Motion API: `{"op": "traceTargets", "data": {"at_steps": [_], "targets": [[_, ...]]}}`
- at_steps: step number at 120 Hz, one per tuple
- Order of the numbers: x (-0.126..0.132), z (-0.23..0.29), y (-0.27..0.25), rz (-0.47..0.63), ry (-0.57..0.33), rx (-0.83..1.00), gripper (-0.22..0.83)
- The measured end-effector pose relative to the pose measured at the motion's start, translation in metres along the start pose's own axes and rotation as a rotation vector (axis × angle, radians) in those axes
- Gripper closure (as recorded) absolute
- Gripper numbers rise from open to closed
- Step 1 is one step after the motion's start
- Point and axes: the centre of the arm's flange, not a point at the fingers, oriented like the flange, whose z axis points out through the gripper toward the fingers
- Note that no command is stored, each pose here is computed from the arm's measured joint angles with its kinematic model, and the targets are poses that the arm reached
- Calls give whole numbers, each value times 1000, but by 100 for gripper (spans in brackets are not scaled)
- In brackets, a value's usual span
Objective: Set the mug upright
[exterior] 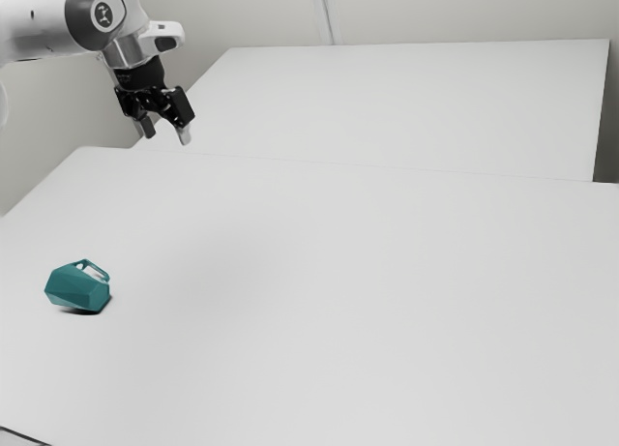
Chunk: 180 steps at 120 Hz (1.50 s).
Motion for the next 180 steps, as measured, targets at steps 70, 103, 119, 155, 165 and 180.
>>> {"op": "traceTargets", "data": {"at_steps": [70, 103, 119, 155, 165, 180], "targets": [[-77, -11, -113, -203, 37, -154, 0], [-166, 28, -249, -334, 88, -391, 0], [-181, 71, -288, -329, 83, -482, 0], [-180, 172, -337, -247, 53, -622, 0], [-192, 190, -351, -247, 55, -638, 0], [-210, 210, -376, -241, 80, -656, 0]]}}
